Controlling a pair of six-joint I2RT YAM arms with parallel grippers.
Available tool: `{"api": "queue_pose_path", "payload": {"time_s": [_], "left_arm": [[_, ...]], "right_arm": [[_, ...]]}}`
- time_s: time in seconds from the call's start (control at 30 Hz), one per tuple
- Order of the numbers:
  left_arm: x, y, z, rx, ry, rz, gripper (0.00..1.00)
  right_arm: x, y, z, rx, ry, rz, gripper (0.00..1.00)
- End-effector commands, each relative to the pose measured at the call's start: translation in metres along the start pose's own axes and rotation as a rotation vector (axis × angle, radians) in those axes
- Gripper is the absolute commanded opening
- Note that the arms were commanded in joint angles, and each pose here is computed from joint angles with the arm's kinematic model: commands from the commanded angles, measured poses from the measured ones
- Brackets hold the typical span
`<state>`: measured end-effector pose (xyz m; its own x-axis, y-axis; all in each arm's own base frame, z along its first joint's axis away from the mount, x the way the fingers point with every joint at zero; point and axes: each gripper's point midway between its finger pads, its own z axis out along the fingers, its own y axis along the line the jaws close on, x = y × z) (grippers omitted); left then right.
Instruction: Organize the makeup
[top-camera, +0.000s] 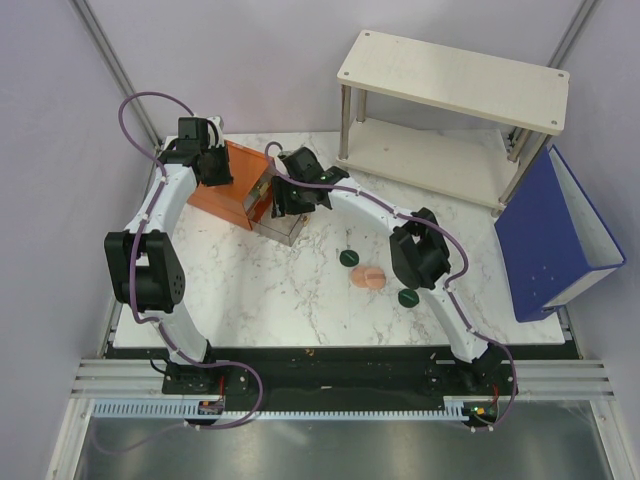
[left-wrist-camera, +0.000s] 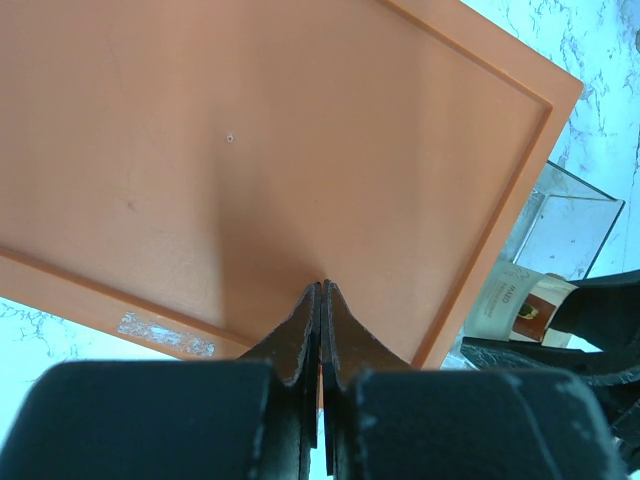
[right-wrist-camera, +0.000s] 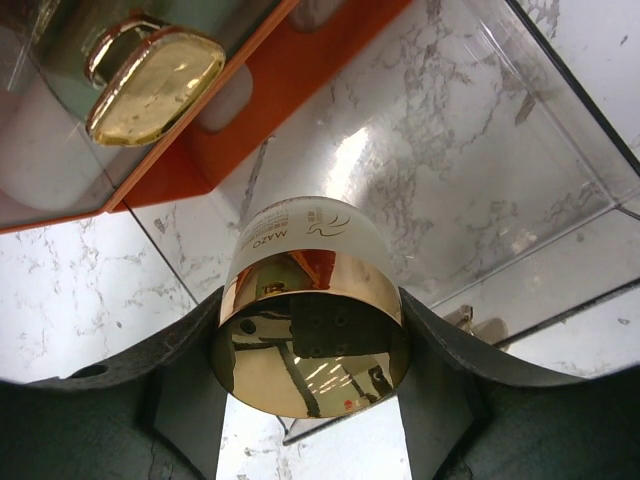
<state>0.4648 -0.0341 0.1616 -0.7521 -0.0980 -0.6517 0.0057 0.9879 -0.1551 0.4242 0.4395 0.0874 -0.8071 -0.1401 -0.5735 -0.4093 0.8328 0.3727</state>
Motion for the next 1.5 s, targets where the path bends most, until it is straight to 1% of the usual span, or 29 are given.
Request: {"api": "queue_pose_path", "payload": {"time_s": [0.0, 0.07, 0.13, 0.4, 0.57, 0.67, 0.77, 0.83, 0.87, 0.9, 0.97, 1.0, 1.03, 1.07, 1.1, 1.13, 1.17, 1.2, 1.23, 1.3, 1.33, 1.47], "left_arm": [[0.097, 0.022, 0.009, -0.074, 0.342, 0.014, 0.02], [0.096, 0.022, 0.009, -0.075, 0.341, 0.015, 0.02], [0.096, 0.023, 0.009, -0.076, 0.340, 0.013, 0.02], [0.096, 0.023, 0.009, -0.076, 0.341, 0.015, 0.02], [0.097, 0.022, 0.008, -0.073, 0.341, 0.014, 0.02], [0.097, 0.022, 0.008, -0.073, 0.339, 0.015, 0.02], [0.097, 0.022, 0.008, -0.070, 0.339, 0.014, 0.02], [0.096, 0.021, 0.008, -0.068, 0.340, 0.012, 0.02], [0.095, 0.021, 0.008, -0.067, 0.335, 0.012, 0.02], [0.094, 0.020, 0.007, -0.065, 0.334, 0.012, 0.02], [0.093, 0.021, 0.007, -0.068, 0.330, 0.015, 0.02], [0.093, 0.021, 0.007, -0.069, 0.330, 0.015, 0.02], [0.092, 0.021, 0.006, -0.071, 0.327, 0.015, 0.02], [0.093, 0.021, 0.006, -0.071, 0.329, 0.017, 0.02], [0.092, 0.021, 0.006, -0.070, 0.327, 0.017, 0.02], [0.092, 0.021, 0.007, -0.072, 0.327, 0.017, 0.02], [0.093, 0.021, 0.007, -0.069, 0.330, 0.016, 0.02], [0.094, 0.021, 0.007, -0.068, 0.332, 0.016, 0.02], [0.094, 0.020, 0.007, -0.064, 0.334, 0.014, 0.02], [0.096, 0.020, 0.008, -0.063, 0.338, 0.013, 0.02], [0.096, 0.021, 0.008, -0.067, 0.338, 0.014, 0.02], [0.096, 0.022, 0.006, -0.071, 0.330, 0.017, 0.02]], "right_arm": [[-0.014, 0.003, 0.004, -0.009, -0.049, 0.019, 0.50], [-0.015, 0.004, 0.002, -0.007, -0.052, 0.021, 0.57], [-0.017, 0.003, 0.001, -0.004, -0.058, 0.022, 0.61], [-0.026, 0.004, -0.008, 0.000, -0.091, 0.013, 0.68], [-0.032, 0.004, -0.018, 0.008, -0.114, -0.001, 0.77], [-0.034, 0.001, -0.022, 0.020, -0.122, 0.004, 0.77], [-0.039, 0.001, -0.036, 0.030, -0.142, -0.003, 0.77], [-0.053, 0.001, -0.061, 0.037, -0.186, -0.012, 0.77], [-0.047, -0.005, -0.066, 0.054, -0.178, -0.019, 0.77], [-0.060, -0.004, -0.089, 0.060, -0.224, -0.024, 0.77], [-0.051, -0.017, -0.102, 0.100, -0.220, -0.049, 0.77], [-0.058, -0.016, -0.123, 0.101, -0.251, -0.058, 0.78], [-0.042, -0.027, -0.123, 0.126, -0.219, -0.073, 0.78], [-0.044, -0.029, -0.141, 0.133, -0.242, -0.077, 0.78], [-0.037, -0.035, -0.146, 0.147, -0.229, -0.081, 0.77], [-0.015, -0.049, -0.141, 0.178, -0.178, -0.090, 0.77], [-0.009, -0.053, -0.149, 0.188, -0.172, -0.091, 0.77], [0.001, -0.059, -0.150, 0.199, -0.152, -0.092, 0.75], [0.025, -0.072, -0.144, 0.224, -0.097, -0.095, 0.75], [0.042, -0.080, -0.146, 0.242, -0.067, -0.096, 0.73], [0.058, -0.089, -0.142, 0.261, -0.032, -0.094, 0.73], [0.077, -0.099, -0.137, 0.282, -0.008, -0.072, 0.68]]}}
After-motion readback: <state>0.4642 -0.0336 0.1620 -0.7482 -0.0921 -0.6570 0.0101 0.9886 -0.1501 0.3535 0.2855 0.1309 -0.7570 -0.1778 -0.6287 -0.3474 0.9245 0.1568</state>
